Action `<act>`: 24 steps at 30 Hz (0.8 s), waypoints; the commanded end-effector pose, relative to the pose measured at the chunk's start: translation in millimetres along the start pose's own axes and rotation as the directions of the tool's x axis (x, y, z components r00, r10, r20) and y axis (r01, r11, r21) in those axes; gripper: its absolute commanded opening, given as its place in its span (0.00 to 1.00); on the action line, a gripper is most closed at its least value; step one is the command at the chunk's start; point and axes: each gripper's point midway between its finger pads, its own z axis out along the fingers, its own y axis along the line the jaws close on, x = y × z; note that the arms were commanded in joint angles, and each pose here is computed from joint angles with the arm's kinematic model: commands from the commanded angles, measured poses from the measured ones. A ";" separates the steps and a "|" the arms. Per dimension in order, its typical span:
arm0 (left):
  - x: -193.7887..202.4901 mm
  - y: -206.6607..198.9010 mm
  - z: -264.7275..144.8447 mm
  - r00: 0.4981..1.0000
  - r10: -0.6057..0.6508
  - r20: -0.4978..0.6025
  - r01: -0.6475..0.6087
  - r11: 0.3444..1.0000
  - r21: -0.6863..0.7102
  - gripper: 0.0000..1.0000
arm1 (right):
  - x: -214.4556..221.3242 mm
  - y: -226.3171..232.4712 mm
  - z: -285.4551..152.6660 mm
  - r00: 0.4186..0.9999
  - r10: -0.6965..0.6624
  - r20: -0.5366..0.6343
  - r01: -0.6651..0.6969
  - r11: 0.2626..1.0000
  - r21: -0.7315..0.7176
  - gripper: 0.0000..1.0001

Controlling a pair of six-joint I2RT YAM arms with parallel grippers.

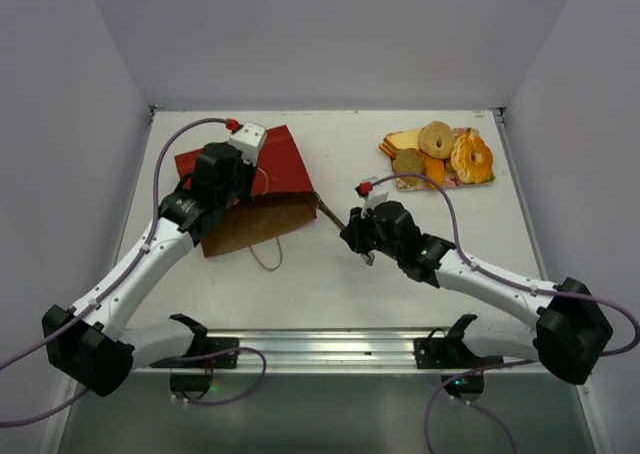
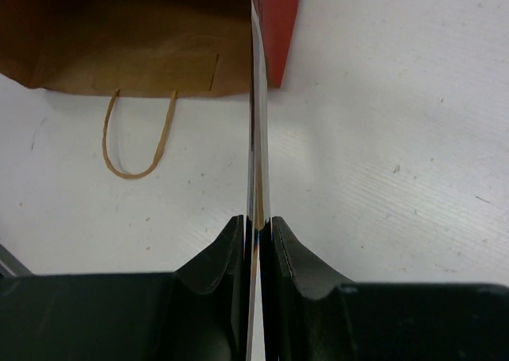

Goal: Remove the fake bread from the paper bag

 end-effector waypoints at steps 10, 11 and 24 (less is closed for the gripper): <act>-34.7 27.3 3.1 0.994 -0.043 0.097 0.056 0.989 -0.138 0.00 | -40.4 15.5 20.8 0.996 0.011 0.088 -0.011 1.000 -0.003 0.00; -34.1 29.6 4.3 0.995 -0.043 0.094 0.056 0.987 -0.149 0.00 | -38.2 15.2 26.1 0.997 0.005 0.074 -0.005 1.000 0.002 0.00; -28.1 57.6 24.2 0.993 -0.092 0.068 0.105 0.970 -0.221 0.16 | -74.7 31.2 55.8 0.997 -0.025 0.076 0.024 1.000 0.015 0.06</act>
